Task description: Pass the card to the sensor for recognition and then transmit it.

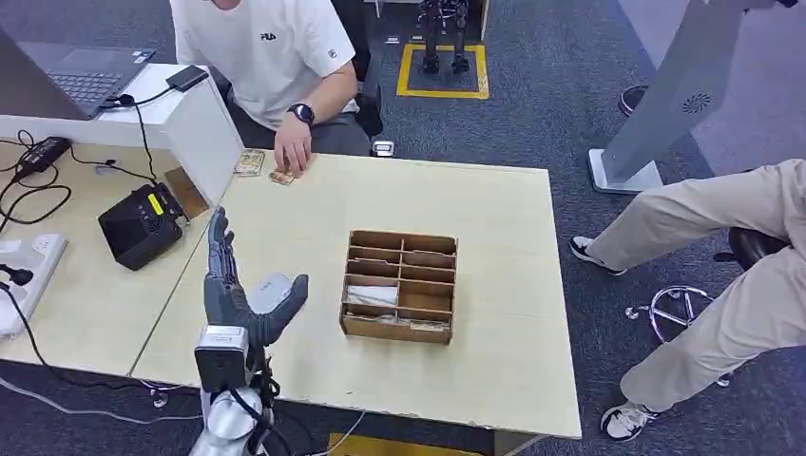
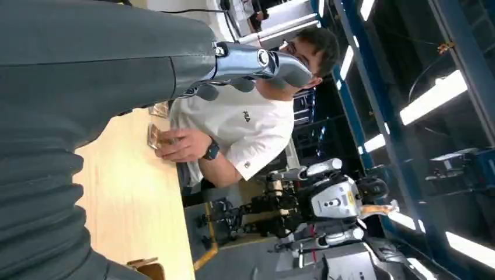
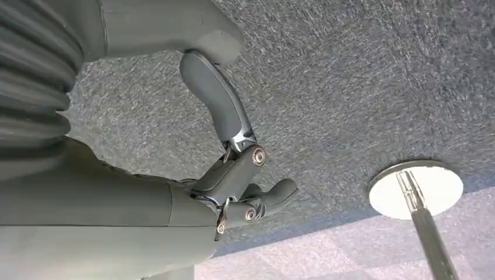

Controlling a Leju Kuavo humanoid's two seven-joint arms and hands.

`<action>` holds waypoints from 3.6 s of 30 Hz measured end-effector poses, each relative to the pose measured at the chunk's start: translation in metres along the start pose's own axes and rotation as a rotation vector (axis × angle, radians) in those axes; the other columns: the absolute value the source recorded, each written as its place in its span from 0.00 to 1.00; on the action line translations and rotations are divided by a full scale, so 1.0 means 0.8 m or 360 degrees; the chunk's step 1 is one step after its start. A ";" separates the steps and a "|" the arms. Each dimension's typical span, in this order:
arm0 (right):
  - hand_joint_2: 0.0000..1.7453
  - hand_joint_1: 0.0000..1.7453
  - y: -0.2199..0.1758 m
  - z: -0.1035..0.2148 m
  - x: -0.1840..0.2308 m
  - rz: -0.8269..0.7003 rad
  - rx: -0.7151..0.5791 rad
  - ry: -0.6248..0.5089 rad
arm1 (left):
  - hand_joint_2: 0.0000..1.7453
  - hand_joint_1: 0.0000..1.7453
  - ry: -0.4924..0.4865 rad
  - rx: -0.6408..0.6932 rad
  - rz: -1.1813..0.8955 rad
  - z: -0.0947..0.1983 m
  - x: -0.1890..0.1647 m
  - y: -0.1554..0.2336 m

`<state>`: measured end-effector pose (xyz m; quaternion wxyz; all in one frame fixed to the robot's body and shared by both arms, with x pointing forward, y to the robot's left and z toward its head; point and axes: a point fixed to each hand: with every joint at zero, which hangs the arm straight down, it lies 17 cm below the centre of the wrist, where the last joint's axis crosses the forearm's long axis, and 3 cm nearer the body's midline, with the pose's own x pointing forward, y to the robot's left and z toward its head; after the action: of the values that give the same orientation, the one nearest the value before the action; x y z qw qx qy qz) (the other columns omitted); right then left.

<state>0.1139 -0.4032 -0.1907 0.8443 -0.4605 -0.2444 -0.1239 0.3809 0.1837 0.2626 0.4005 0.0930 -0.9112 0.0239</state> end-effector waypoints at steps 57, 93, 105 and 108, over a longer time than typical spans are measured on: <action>1.00 0.00 0.003 -0.004 0.007 0.0086 0.0041 -0.0071 | 1.00 0.06 -0.0308 -0.1308 -0.1610 0.124 -0.101 -0.163; 1.00 0.00 0.020 0.005 0.013 0.0132 0.0120 -0.0127 | 1.00 0.19 -0.0172 -0.1266 -0.1692 0.142 -0.141 -0.161; 1.00 0.00 0.024 0.007 0.013 0.0130 0.0134 -0.0127 | 1.00 0.01 -0.0153 -0.1138 -0.1705 0.128 -0.138 -0.155; 1.00 0.00 0.025 0.008 0.013 0.0130 0.0137 -0.0127 | 1.00 0.00 -0.0163 -0.1059 -0.1705 0.119 -0.133 -0.151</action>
<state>0.1295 -0.3871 -0.1967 0.8573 -0.4379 -0.2641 -0.0603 0.4047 0.0701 0.1160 0.3202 0.4079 -0.7149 -0.4690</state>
